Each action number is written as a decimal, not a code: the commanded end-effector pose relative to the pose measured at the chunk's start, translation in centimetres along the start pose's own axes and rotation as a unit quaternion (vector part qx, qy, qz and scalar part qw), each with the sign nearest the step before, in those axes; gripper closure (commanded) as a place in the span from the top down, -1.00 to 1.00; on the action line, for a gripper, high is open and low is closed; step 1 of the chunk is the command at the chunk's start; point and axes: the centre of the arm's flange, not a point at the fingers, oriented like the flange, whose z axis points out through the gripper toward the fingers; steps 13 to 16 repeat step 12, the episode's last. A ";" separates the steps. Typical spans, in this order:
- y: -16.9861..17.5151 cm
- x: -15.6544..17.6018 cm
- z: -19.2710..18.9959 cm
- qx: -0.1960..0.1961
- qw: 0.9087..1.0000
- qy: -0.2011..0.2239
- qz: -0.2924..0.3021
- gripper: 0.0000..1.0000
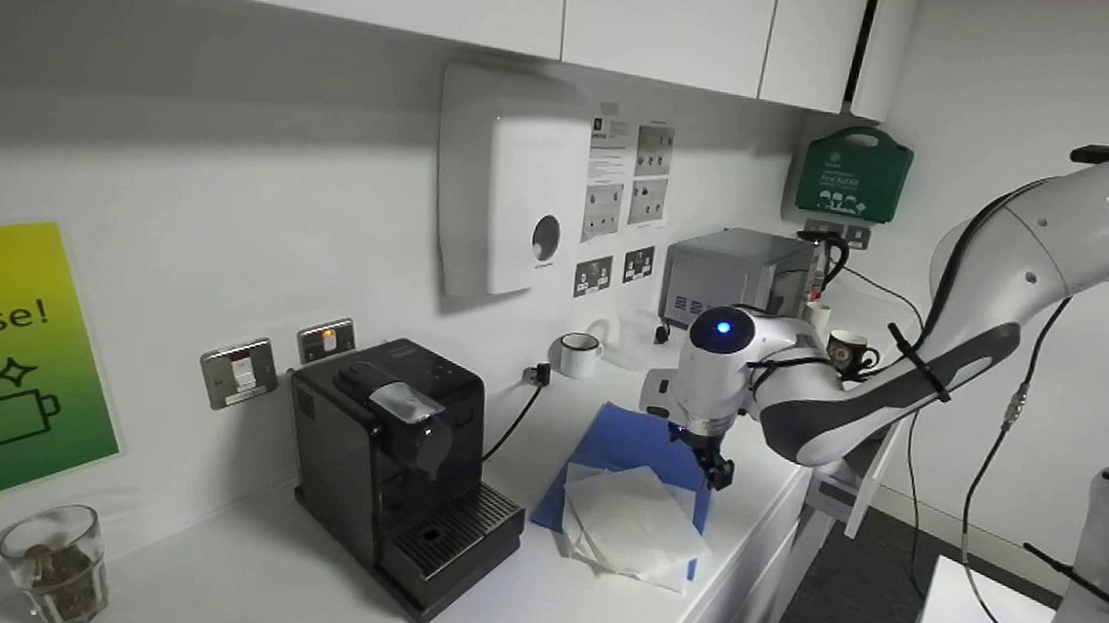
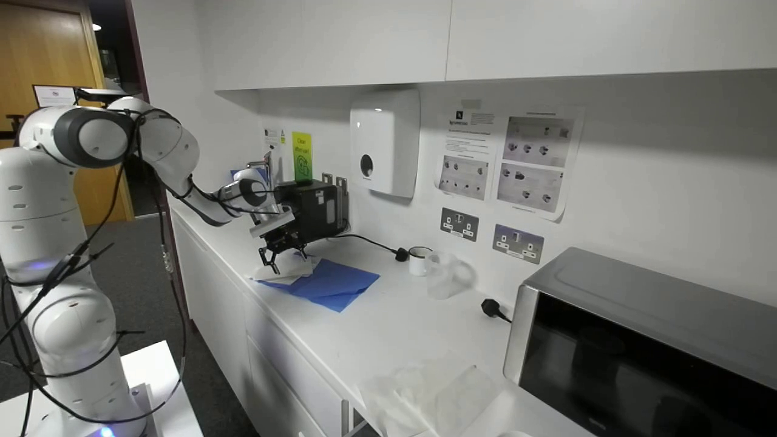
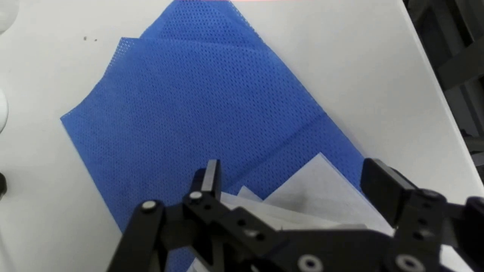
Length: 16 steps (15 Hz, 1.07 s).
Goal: Stack the paper towels to the left on the counter
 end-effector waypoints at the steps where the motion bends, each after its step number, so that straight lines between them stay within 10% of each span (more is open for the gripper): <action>1: -0.5 -4.2 0.1 -0.016 0.998 0.033 -0.054 1.00; 9: 0.1 -7.2 0.1 0.034 0.993 0.112 -0.022 1.00; 16: 0.4 -5.5 0.8 0.046 0.994 0.101 0.001 1.00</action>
